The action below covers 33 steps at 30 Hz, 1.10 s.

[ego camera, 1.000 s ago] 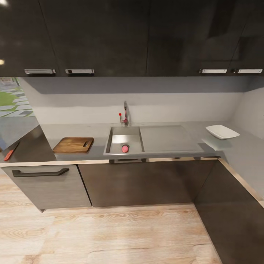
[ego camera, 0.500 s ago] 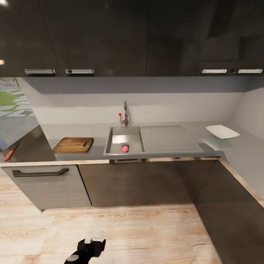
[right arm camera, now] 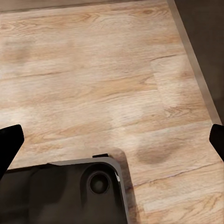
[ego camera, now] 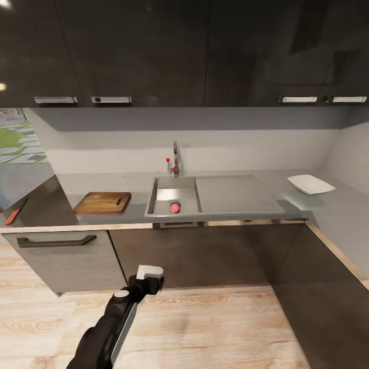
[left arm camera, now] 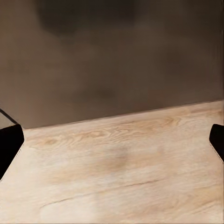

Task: In the kitchen, take the Vidalia onion out of the sink, dice it on the chopping board with the paring knife, put the diced onion into the bowl on the countertop, then place both the paring knife and the chopping board into the sink.

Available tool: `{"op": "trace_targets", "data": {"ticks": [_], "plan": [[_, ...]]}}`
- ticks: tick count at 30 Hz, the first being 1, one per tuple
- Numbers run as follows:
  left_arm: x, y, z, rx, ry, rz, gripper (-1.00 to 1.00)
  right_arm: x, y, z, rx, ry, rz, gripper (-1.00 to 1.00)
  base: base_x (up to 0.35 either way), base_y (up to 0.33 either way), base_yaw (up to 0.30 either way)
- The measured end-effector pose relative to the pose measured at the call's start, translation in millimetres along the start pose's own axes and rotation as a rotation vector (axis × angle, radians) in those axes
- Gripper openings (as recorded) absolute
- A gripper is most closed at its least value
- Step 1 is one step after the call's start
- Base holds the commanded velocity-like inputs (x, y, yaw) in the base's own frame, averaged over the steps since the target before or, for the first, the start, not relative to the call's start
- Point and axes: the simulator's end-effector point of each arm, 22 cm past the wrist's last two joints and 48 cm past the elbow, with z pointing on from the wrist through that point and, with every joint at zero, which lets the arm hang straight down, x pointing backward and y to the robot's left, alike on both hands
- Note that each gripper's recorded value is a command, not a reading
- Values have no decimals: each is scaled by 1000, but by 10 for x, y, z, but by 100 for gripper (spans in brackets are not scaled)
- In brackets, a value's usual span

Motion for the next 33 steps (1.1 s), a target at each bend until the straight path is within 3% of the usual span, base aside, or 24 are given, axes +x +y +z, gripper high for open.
{"op": "trace_targets", "data": {"ticks": [3, 4, 5, 15, 21, 28, 33], "plan": [[-347, -28, 29, 6, 8, 8, 100, 0, 0, 0, 0, 0, 0, 100, 0, 0, 0], [-680, -80, 27, 15, 20, 12, 100, 1, 3, -1, 0, 0, 1, 100, 0, 0, 0], [-993, -96, 21, 17, -13, 19, 100, 0, 3, 0, 0, 0, 0, 100, 0, 0, 0], [-1977, -175, -15, 23, -113, 43, 100, 0, 6, -1, -1, 0, 1, 100, 0, 0, 0], [-2443, -191, -81, 25, -72, 60, 100, 0, 6, -1, -1, 0, 1, 100, 0, 0, 0], [-3185, -288, -279, 57, -123, 57, 100, -3, 12, 0, -1, -1, 2, 100, 0, 0, 0], [-3472, -283, -208, 57, -81, 60, 100, -21, 22, 5, -2, -6, 5, 100, 0, 0, 0]]}}
